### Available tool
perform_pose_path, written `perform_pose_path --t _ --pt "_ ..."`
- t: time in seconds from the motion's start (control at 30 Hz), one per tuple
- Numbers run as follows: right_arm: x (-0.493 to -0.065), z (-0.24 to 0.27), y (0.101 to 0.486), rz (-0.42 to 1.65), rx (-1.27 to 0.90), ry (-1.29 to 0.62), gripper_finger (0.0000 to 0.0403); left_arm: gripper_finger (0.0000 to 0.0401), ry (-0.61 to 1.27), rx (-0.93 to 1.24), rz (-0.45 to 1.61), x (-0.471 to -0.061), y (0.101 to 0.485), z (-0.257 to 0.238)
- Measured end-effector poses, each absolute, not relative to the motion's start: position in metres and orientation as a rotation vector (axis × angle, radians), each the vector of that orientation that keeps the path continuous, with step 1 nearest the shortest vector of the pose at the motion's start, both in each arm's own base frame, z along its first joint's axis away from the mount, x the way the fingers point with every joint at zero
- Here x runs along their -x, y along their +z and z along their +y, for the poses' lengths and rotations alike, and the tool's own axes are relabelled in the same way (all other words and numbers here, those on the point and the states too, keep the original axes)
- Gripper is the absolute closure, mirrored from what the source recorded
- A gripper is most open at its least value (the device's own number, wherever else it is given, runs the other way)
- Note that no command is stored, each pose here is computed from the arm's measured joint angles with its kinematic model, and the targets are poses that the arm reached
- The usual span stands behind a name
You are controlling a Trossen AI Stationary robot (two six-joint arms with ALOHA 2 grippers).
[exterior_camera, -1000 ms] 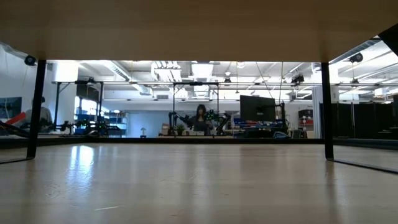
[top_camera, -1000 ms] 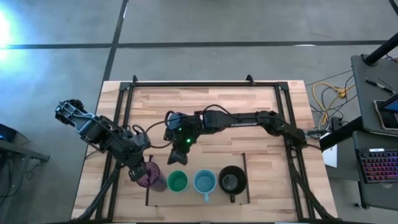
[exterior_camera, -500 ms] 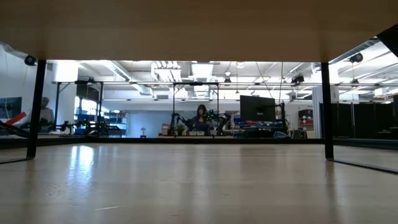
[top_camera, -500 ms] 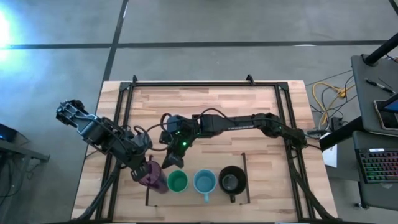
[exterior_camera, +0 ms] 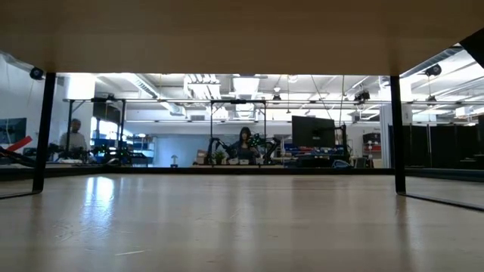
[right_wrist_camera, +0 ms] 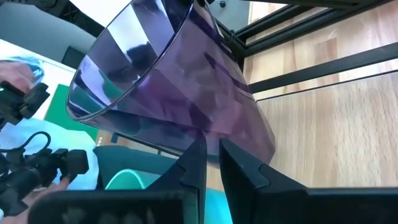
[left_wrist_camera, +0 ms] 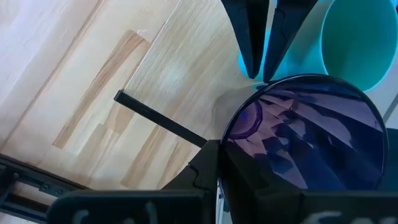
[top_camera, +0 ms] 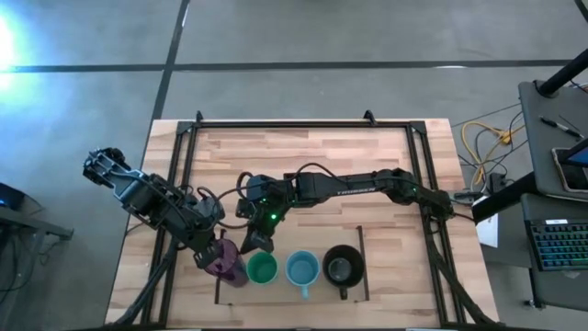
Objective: Stack small to large cups/mugs on shelf
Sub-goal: Put the purple glass on the shelf, then return to Home Position
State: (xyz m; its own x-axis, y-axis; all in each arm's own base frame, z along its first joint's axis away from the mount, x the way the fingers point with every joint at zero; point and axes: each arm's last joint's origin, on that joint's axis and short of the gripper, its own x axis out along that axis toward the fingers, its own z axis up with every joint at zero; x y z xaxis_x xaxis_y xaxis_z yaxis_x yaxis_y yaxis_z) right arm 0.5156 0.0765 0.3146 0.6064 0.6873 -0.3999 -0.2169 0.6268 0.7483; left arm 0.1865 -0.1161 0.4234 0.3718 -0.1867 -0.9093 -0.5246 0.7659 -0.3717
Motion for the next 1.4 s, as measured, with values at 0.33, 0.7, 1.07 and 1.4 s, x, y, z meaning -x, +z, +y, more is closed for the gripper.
perform_pose_path --t 0.33,0.7,1.07,1.4 --pt "-0.516 0.075 0.313 0.741 -0.697 0.57 0.0365 0.0401 0.225 0.726 1.152 -0.187 0.429 -0.116" --pt "-0.517 0.071 0.313 0.735 -0.696 0.555 0.0364 0.0401 0.164 0.733 1.1 -0.191 0.433 -0.118" --pt "-0.516 0.069 0.312 0.742 -0.69 0.552 0.0364 0.0388 0.178 0.712 1.08 -0.191 0.433 -0.117" --pt "-0.515 0.069 0.309 0.774 -0.691 0.545 0.0364 0.034 0.186 0.732 1.077 -0.191 0.434 -0.117"
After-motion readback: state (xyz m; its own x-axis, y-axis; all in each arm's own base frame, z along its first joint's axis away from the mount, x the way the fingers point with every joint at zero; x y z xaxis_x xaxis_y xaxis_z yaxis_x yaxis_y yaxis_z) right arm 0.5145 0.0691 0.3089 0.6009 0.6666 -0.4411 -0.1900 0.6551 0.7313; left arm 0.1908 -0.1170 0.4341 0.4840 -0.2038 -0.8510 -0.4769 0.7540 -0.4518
